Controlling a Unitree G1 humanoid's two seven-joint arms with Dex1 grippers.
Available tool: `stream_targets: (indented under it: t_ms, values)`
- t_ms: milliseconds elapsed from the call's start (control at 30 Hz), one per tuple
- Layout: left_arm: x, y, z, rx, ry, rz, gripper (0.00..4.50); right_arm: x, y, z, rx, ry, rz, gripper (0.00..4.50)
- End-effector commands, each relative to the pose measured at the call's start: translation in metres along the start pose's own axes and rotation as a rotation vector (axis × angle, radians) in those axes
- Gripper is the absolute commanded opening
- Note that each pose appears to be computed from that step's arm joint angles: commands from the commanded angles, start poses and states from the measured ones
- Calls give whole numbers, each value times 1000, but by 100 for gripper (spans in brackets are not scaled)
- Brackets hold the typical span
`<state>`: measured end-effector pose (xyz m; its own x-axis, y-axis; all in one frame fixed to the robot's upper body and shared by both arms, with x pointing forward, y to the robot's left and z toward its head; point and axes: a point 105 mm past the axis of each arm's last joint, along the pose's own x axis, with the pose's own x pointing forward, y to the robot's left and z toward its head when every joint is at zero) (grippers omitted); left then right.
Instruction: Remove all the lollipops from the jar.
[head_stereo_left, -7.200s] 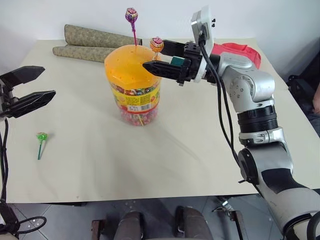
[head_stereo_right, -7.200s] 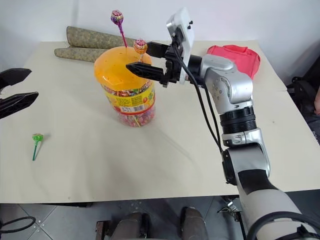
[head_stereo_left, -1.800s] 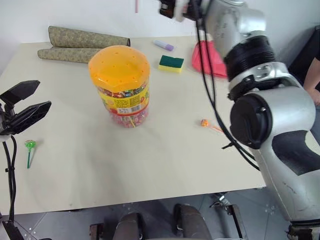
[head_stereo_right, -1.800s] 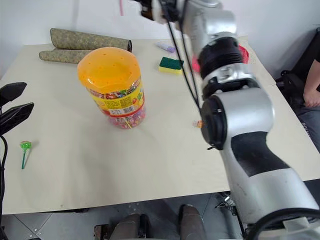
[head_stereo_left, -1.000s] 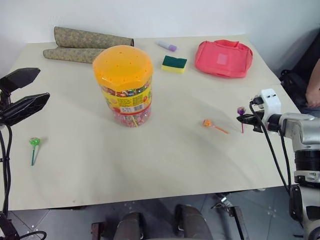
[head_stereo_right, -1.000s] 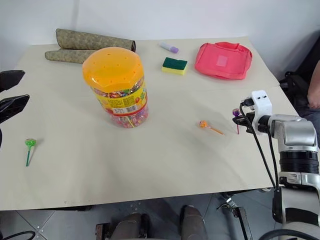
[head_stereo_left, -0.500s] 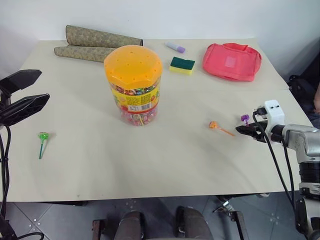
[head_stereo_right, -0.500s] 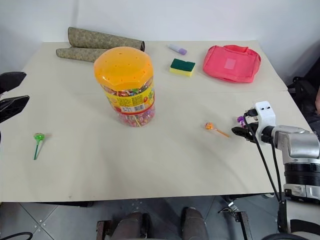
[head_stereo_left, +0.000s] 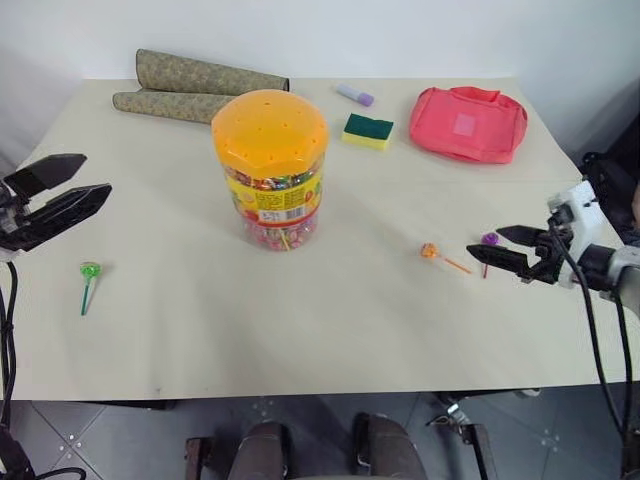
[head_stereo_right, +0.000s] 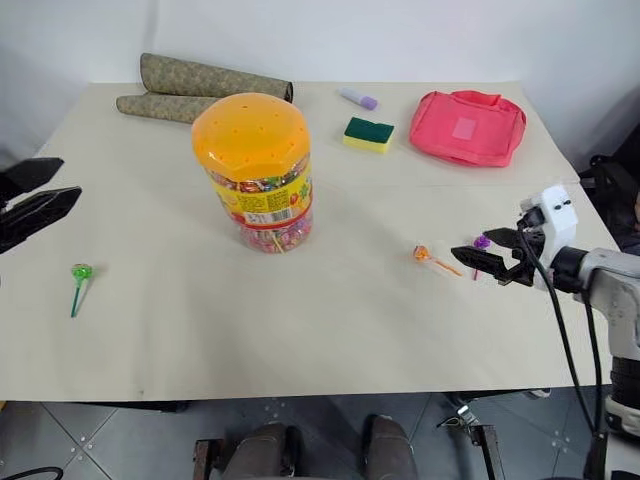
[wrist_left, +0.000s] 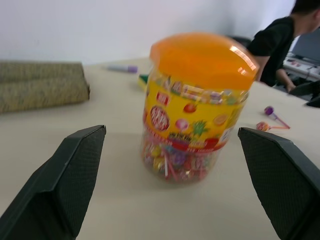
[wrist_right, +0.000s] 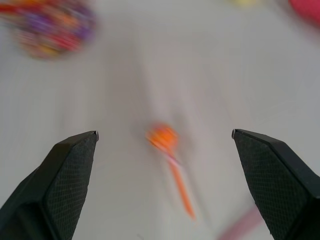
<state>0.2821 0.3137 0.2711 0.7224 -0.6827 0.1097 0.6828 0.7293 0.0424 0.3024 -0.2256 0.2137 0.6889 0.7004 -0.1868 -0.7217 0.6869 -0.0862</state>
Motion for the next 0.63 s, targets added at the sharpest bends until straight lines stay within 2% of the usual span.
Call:
stream_targets:
  t_ms: [33, 133, 233, 500, 633]
  values:
    - [-2, -6, 3, 41, -5, -34, 450, 2, 24, 13, -105, -50, 122, 448]
    - [-12, -5, -23, 12, 67, -30, 450, 7, 37, -4, -172, -7, 204, 448]
    - [-22, -4, -35, 27, 87, -14, 450, 6, 38, -16, -208, 17, 224, 448]
    - [-52, -4, -45, 38, 169, -10, 450, 3, 28, -39, -258, 63, 291, 448]
    - [-55, -6, -39, 123, 166, -22, 450, 13, 19, -31, -262, 5, 257, 448]
